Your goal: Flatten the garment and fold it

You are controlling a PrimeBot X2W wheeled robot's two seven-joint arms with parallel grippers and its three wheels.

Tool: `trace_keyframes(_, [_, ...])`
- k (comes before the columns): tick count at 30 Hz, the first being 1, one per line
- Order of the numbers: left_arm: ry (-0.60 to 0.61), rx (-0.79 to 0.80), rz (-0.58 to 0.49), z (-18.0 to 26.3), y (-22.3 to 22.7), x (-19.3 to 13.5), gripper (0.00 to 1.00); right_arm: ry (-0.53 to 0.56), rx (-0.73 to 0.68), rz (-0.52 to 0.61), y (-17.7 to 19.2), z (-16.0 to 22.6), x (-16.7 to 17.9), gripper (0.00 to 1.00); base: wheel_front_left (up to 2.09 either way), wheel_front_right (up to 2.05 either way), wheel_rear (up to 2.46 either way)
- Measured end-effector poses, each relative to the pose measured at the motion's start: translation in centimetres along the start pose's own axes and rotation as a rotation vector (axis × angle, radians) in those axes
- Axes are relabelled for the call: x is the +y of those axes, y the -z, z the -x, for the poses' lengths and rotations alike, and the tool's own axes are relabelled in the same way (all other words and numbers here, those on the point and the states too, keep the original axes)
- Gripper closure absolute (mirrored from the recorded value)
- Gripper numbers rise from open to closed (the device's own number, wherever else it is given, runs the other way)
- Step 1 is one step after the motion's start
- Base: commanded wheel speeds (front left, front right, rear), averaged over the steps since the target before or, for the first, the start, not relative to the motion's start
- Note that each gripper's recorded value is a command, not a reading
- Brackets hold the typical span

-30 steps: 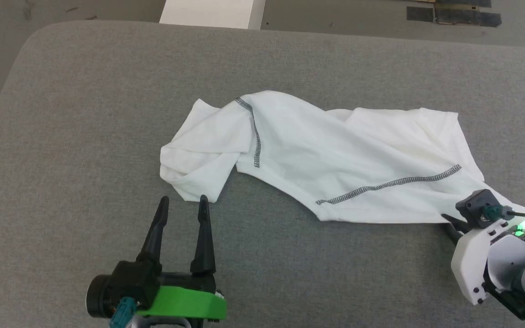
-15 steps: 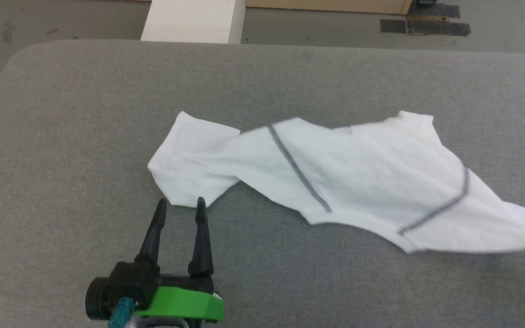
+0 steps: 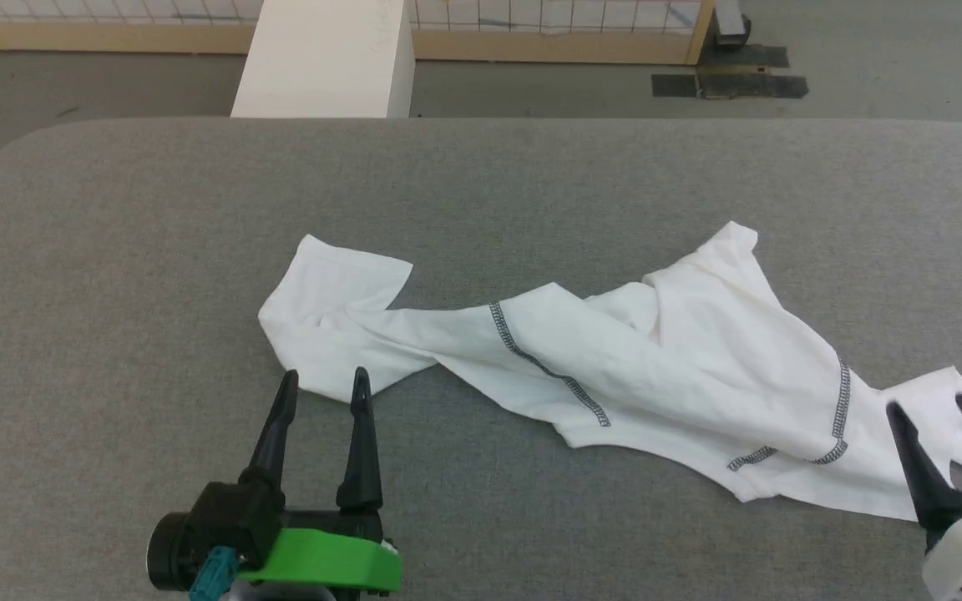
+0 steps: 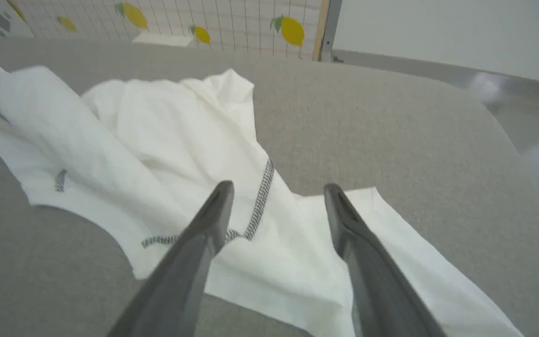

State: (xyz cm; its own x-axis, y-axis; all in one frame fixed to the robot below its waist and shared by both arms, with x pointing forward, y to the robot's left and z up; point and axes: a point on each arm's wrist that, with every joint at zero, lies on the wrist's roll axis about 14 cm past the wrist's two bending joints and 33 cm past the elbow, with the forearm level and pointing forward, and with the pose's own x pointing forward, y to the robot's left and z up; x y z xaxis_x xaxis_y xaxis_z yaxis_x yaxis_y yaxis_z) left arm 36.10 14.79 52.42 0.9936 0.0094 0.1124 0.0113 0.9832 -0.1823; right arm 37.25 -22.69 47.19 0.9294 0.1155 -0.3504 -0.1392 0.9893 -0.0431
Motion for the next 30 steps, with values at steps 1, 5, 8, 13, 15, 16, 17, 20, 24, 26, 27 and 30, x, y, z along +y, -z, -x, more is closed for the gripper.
trace_keyframes(1, [0.006,-0.005,0.001,0.0,-0.2,-0.1,0.00,-0.003,-0.068,-0.029,-1.6,0.2,0.5,0.00,0.00,0.00,0.00])
trace_keyframes(5, [0.024,-0.008,0.001,0.0,-0.3,-0.6,0.00,0.046,-0.318,-0.080,-7.3,2.0,0.7,0.00,0.00,0.00,0.00])
trace_keyframes(8, [0.030,0.005,0.002,0.0,0.0,-0.8,0.00,0.109,-0.440,-0.073,-9.2,3.2,0.5,0.00,0.00,0.00,0.00])
trace_keyframes(13, [0.061,0.018,0.005,-0.6,0.5,-1.7,0.00,0.148,-0.489,-0.093,-8.7,3.2,0.6,0.00,0.00,0.00,0.00])
trace_keyframes(15, [0.092,0.028,0.001,-1.2,0.7,-2.5,0.00,0.152,-0.473,-0.098,-7.9,2.9,0.7,0.00,0.00,0.00,0.00])
trace_keyframes(16, [0.119,0.025,-0.005,-1.9,0.6,-3.1,0.00,0.153,-0.464,-0.102,-7.4,2.7,0.7,0.00,0.00,0.00,0.00])
trace_keyframes(17, [0.148,0.019,-0.013,-2.5,0.4,-3.6,0.00,0.155,-0.457,-0.104,-7.2,2.6,0.6,0.00,0.00,0.00,0.00])
trace_keyframes(20, [0.299,-0.016,-0.053,-5.5,-0.7,-7.0,0.00,0.168,-0.434,-0.104,-6.3,2.1,0.3,0.00,0.00,0.00,0.00])
trace_keyframes(24, [0.505,0.003,-0.125,-8.7,-0.9,-12.2,0.00,0.184,-0.414,-0.103,-5.7,1.4,-0.2,0.00,0.00,0.00,0.00])
trace_keyframes(26, [0.613,0.073,-0.187,-9.9,0.5,-15.1,0.00,0.188,-0.405,-0.103,-5.4,1.0,-0.4,0.00,0.00,0.00,0.00])
trace_keyframes(27, [0.650,0.112,-0.209,-10.2,1.3,-16.1,0.00,0.188,-0.400,-0.103,-5.3,0.8,-0.4,0.00,0.00,0.00,0.00])
trace_keyframes(30, [0.743,0.217,-0.284,-11.2,3.8,-18.6,0.00,0.179,-0.385,-0.105,-5.0,0.1,-0.2,0.00,0.00,0.00,0.00])
